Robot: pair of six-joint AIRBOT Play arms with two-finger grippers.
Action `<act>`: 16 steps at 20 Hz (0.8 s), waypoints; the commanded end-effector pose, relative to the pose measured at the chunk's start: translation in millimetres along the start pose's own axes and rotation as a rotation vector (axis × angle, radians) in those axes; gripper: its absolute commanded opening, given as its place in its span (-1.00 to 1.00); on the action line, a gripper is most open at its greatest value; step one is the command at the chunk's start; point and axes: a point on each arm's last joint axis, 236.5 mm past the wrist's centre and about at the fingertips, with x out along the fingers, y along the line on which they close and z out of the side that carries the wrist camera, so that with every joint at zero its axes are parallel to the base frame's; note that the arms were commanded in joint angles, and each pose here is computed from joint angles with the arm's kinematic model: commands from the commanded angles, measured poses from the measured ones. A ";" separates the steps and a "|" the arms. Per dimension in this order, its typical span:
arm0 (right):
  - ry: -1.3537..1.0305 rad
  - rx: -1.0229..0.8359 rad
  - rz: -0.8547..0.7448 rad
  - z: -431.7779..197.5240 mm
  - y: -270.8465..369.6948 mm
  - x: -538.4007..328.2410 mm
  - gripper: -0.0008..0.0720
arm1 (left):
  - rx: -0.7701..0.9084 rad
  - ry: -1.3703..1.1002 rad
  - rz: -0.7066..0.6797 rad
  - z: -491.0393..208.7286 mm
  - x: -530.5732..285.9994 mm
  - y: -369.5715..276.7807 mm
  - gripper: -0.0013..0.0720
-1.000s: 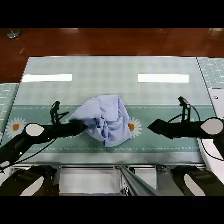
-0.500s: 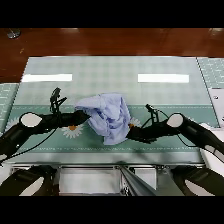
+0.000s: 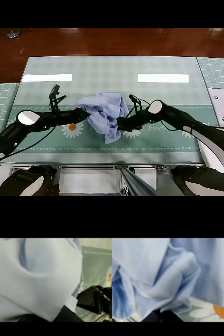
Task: Fold the shirts.
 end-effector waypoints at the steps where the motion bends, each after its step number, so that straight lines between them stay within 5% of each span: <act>1: -0.105 -0.132 -0.003 54.3 23.4 -52.2 -0.93 | 0.073 -0.075 -0.067 36.8 -36.6 -32.4 -0.90; 7: -0.675 -0.441 -0.057 149.0 133.0 -312.0 -0.93 | 0.336 -0.541 -0.162 163.5 -185.3 -153.0 -0.90; 12: -1.080 -0.733 -0.268 47.2 206.2 -497.5 -0.93 | 0.551 -0.737 -0.194 177.8 -296.3 -242.6 -0.90; 16: -1.245 -0.774 -0.366 -49.8 204.6 -555.3 -0.93 | 0.605 -0.806 -0.043 154.9 -350.3 -255.1 -0.91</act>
